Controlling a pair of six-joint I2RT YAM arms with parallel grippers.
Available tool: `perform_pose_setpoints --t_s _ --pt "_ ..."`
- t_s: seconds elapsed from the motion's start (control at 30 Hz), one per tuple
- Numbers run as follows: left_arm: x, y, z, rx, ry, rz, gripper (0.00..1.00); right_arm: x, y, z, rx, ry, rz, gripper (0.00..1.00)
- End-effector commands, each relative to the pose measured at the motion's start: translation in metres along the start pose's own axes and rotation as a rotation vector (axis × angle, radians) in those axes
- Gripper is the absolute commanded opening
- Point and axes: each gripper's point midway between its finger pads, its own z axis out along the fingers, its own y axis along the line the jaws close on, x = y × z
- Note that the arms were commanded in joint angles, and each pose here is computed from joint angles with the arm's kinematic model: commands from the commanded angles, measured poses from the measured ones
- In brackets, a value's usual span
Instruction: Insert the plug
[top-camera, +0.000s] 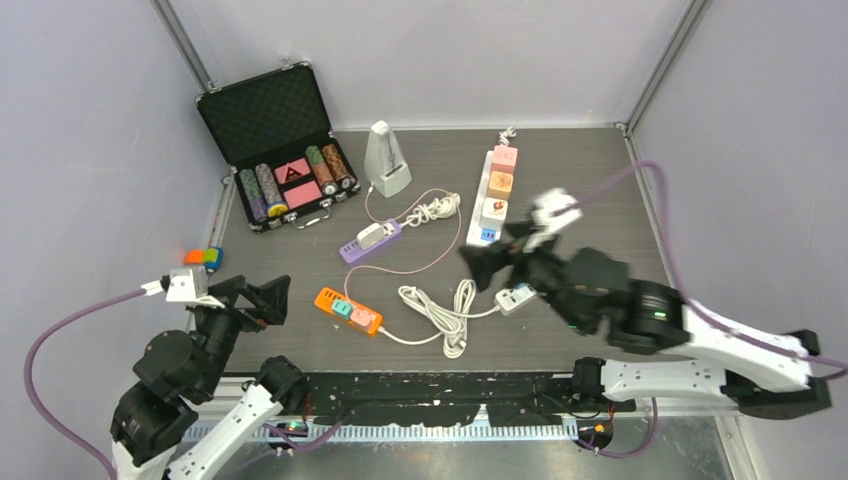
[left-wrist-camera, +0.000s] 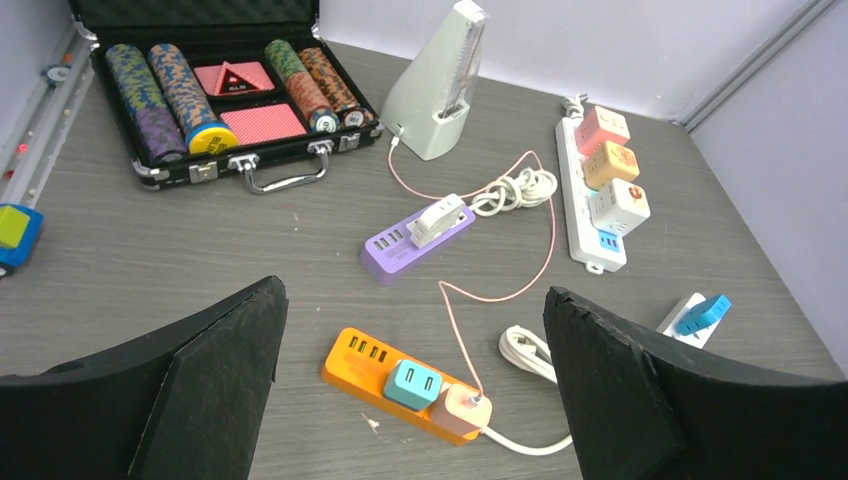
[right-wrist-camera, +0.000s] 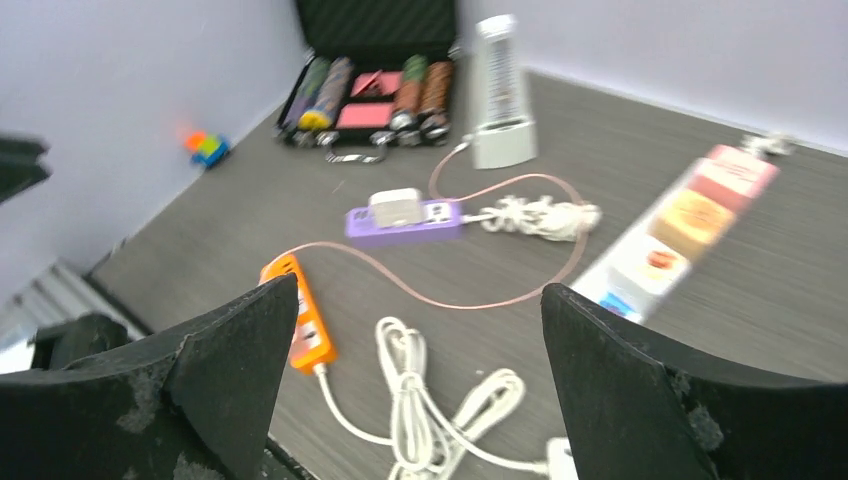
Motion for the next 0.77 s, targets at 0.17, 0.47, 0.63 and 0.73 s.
perform_pose_setpoints --t_s 0.17,0.47,0.63,0.73 --pt "-0.004 0.01 -0.021 0.018 -0.033 -0.025 1.0 -0.045 -0.14 -0.14 0.176 -0.264 0.288 0.95" --pt "-0.016 0.01 -0.025 0.022 -0.06 -0.003 1.0 -0.053 -0.177 -0.18 0.202 -0.34 0.358 0.95" --pt "-0.019 0.017 -0.023 -0.017 -0.082 0.007 1.0 -0.054 -0.182 -0.184 0.208 -0.355 0.366 0.95" --pt "-0.02 0.021 -0.023 -0.043 -0.087 0.002 1.0 -0.053 -0.182 -0.183 0.214 -0.357 0.366 0.95"
